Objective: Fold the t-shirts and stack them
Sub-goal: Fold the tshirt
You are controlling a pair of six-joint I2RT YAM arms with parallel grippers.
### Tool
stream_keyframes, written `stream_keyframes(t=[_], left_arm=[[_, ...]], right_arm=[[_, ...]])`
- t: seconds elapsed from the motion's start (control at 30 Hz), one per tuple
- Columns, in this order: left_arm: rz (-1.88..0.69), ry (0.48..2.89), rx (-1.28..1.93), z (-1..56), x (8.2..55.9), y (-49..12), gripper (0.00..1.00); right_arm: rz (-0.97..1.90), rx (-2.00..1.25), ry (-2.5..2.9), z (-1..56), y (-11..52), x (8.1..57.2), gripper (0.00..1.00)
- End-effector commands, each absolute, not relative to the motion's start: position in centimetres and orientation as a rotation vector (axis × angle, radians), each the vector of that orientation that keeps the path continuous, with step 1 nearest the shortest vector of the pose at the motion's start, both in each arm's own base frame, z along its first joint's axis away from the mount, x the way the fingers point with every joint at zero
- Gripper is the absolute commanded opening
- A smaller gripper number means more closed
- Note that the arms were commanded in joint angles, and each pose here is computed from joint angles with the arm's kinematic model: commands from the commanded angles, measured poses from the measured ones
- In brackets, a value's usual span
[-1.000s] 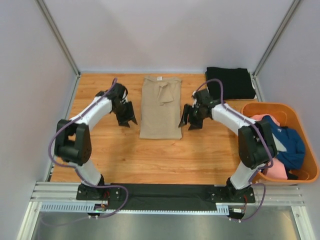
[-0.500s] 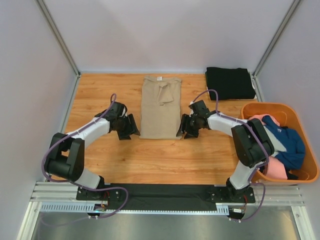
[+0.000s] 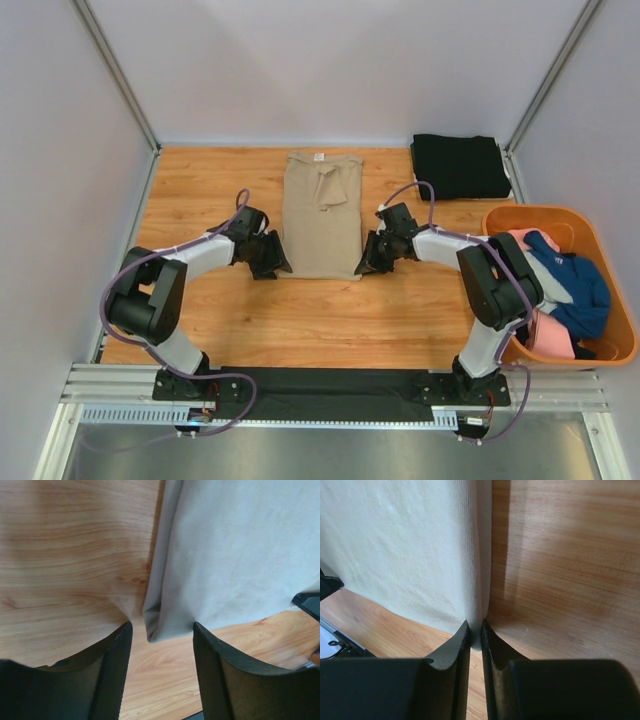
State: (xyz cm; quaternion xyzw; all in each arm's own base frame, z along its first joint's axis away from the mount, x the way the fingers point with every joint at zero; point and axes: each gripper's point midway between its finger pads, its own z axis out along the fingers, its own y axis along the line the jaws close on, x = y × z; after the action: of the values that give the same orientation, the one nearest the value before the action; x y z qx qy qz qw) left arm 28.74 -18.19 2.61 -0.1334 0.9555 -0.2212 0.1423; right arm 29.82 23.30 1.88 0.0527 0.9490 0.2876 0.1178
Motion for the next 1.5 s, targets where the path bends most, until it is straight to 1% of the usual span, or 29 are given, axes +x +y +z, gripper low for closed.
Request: stream_keyframes(t=[0.0,0.03,0.07,0.1,0.17,0.2,0.23,0.3,0.37,0.43,0.5,0.53,0.63,0.67,0.7,0.77,0.8,0.87,0.93,1.0,1.03,1.1,1.13,1.2,1.23,1.3,1.47], left_arm=[[-0.623,2.754,-0.402,1.9,29.1,-18.7,0.58],[-0.619,2.757,-0.406,1.7,29.1,-18.7,0.56],[-0.612,2.759,-0.413,1.6,29.1,-18.6,0.52],[-0.608,2.762,-0.424,1.4,29.2,-18.6,0.44],[-0.602,2.762,-0.432,1.4,29.2,-18.5,0.33],[-0.603,2.755,-0.429,1.6,29.3,-18.5,0.19],[-0.601,2.754,-0.424,1.8,29.4,-18.5,0.13],[-0.619,2.733,-0.388,3.2,29.4,-18.7,0.04],[-0.586,2.713,-0.362,4.3,29.2,-18.6,0.01],[-0.565,2.697,-0.346,5.9,28.3,-18.2,0.00],[-0.595,2.699,-0.328,6.9,26.6,-18.5,0.00],[-0.624,2.715,-0.324,7.1,25.6,-18.7,0.00],[-0.592,2.726,-0.292,8.6,22.8,-18.4,0.00],[-0.584,2.740,-0.278,8.6,21.5,-18.5,0.00],[-0.597,2.724,-0.273,9.6,20.4,-18.3,0.00],[-0.617,2.737,-0.267,9.7,18.3,-18.5,0.00],[-0.639,2.726,-0.262,10.6,17.2,-18.3,0.00],[-0.669,2.722,-0.230,11.4,15.6,-18.6,0.00],[-0.698,2.705,-0.219,12.7,14.5,-18.4,0.00],[-0.699,2.686,-0.197,14.5,14.1,-18.1,0.00],[-0.695,2.640,-0.191,16.2,14.8,-18.1,0.00],[-0.644,2.622,-0.192,17.2,15.5,-17.6,0.00],[-0.630,2.577,-0.184,18.8,16.4,-17.5,0.00],[-0.592,2.594,-0.168,19.1,17.1,-17.8,0.00],[-0.562,2.555,-0.168,20.2,18.1,-17.7,0.00],[-0.524,2.577,-0.162,20.0,19.1,-18.1,0.00],[-0.526,2.586,-0.153,20.4,22.5,-19.3,0.00]], right_arm=[[0.798,0.155,2.813,0.0,22.8,29.1,0.14],[0.796,0.157,2.816,-0.1,22.8,29.0,0.12],[0.800,0.153,2.816,-0.1,22.8,29.0,0.05],[0.803,0.152,2.815,-0.1,22.9,29.0,0.00],[0.810,0.156,2.813,0.0,22.9,29.0,0.00],[0.812,0.157,2.817,-0.1,22.8,28.7,0.00],[0.816,0.156,2.808,0.2,22.8,28.7,0.00],[0.829,0.154,2.798,0.9,22.8,28.2,0.00],[0.833,0.149,2.797,1.5,22.7,27.6,0.00],[0.816,0.137,2.771,2.7,22.4,26.9,0.00],[0.818,0.109,2.750,4.3,22.4,25.8,0.00],[0.797,0.111,2.761,4.2,22.0,24.9,0.00],[0.756,0.079,2.749,5.9,21.4,22.5,0.00],[0.727,0.085,2.787,5.5,20.8,20.9,0.00],[0.741,0.055,2.753,6.7,20.9,20.0,0.00],[0.711,0.083,2.786,6.8,20.1,17.8,0.00],[0.743,0.052,2.748,8.2,20.4,16.9,0.00],[0.712,0.083,2.752,9.1,19.8,15.4,0.00],[0.740,0.068,2.684,11.5,19.9,14.8,0.00],[0.753,0.076,2.644,13.5,19.6,14.6,0.00],[0.715,0.083,2.640,13.9,19.0,14.7,0.00],[0.675,0.058,2.625,14.7,18.8,15.4,0.00],[0.667,0.054,2.596,15.9,18.9,16.2,0.00],[0.609,0.038,2.622,15.6,18.6,17.2,0.00],[0.609,0.041,2.607,16.4,18.7,17.9,0.00],[0.570,0.052,2.622,16.2,18.2,19.2,0.00],[0.547,0.076,2.641,16.4,17.8,22.6,0.00]])
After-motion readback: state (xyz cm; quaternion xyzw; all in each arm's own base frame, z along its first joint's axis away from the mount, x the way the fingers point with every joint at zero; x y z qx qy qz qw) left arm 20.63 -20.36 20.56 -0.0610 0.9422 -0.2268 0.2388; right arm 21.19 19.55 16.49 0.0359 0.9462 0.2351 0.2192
